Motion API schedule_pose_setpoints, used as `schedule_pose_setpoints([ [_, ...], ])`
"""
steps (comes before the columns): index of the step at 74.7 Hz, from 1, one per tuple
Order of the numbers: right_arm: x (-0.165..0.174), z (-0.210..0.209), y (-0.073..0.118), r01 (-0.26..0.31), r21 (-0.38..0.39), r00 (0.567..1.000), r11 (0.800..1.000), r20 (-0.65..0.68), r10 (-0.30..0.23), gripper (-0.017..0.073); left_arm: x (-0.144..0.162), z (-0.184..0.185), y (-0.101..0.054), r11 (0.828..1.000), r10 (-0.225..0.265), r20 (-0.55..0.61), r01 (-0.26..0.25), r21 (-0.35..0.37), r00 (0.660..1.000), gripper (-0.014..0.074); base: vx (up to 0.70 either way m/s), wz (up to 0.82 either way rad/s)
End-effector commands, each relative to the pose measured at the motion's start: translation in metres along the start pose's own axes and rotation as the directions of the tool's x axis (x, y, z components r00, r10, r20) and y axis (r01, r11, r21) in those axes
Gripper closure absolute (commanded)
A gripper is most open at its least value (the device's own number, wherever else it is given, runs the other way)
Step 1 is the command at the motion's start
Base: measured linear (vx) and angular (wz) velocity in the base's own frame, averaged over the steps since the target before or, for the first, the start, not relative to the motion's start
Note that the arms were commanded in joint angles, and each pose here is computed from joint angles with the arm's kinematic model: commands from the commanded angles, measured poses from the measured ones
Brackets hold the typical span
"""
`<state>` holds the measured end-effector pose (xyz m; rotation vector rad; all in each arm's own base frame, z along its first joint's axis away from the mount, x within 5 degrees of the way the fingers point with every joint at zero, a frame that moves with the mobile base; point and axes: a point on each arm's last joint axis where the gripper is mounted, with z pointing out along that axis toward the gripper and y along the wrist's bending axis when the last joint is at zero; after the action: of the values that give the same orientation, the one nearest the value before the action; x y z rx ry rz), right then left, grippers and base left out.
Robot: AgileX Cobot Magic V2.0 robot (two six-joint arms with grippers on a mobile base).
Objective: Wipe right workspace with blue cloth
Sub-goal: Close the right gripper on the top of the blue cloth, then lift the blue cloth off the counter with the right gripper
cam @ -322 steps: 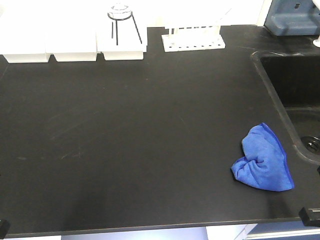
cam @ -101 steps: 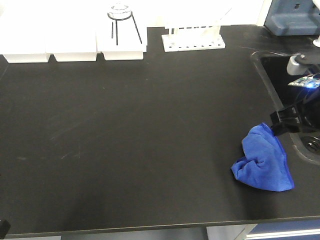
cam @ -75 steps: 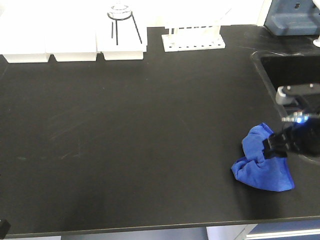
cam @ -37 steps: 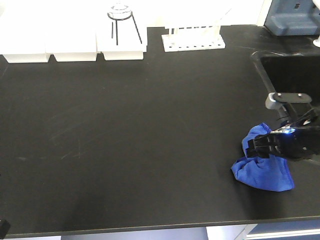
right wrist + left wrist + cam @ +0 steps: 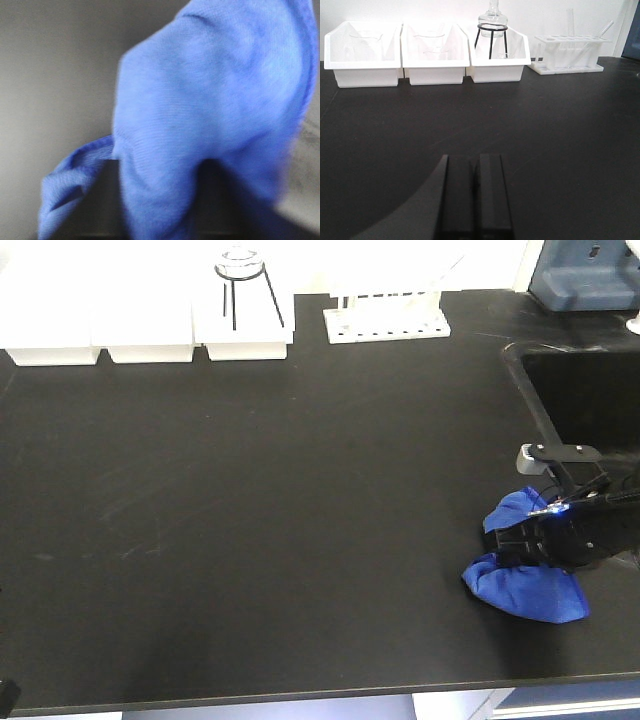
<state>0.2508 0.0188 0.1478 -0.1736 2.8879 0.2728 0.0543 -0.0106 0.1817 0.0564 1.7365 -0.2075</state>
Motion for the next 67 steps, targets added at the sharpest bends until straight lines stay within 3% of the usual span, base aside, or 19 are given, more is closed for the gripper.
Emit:
schedule_pose_setpoints([
  [1, -0.008, -0.01, 0.001, 0.027, 0.01, 0.998, 1.0, 0.053, -0.027, 0.0484, -0.015, -0.003, -0.001, 1.0, -0.008, 0.105, 0.007, 0.009, 0.994, 0.06, 0.0, 0.0],
  [5, -0.007, -0.011, 0.001, 0.034, 0.011, 0.998, 0.999, 0.043, -0.034, 0.0573, -0.015, -0.003, -0.001, 1.0, -0.008, 0.105, 0.007, 0.009, 0.994, 0.06, 0.0, 0.0],
  [19, -0.005, -0.026, 0.005, 0.033, 0.004, 0.997, 0.999, 0.071, -0.033, 0.0564, -0.015, -0.003, -0.001, 1.0, -0.008, 0.105, 0.007, 0.009, 0.994, 0.06, 0.0, 0.0],
  [33, 0.002, -0.071, 0.016, 0.042, 0.005, 0.978, 0.999, 0.206, -0.042, 0.0563, -0.015, -0.003, -0.001, 1.0, -0.008, 0.105, 0.007, 0.009, 0.994, 0.06, 0.0, 0.0],
  [53, 0.042, -0.143, 0.039, 0.104, -0.011, 0.928, 0.995, 0.361, -0.093, 0.0562, -0.015, -0.003, -0.001, 1.0, -0.008, 0.105, 0.007, 0.009, 0.994, 0.06, 0.0, 0.0],
  [67, 0.071, -0.176, 0.048, 0.096, -0.003, 0.88, 0.995, 0.468, -0.084, 0.0562, -0.015, -0.003, -0.001, 1.0, -0.008, 0.105, 0.007, 0.009, 0.994, 0.06, 0.0, 0.0],
])
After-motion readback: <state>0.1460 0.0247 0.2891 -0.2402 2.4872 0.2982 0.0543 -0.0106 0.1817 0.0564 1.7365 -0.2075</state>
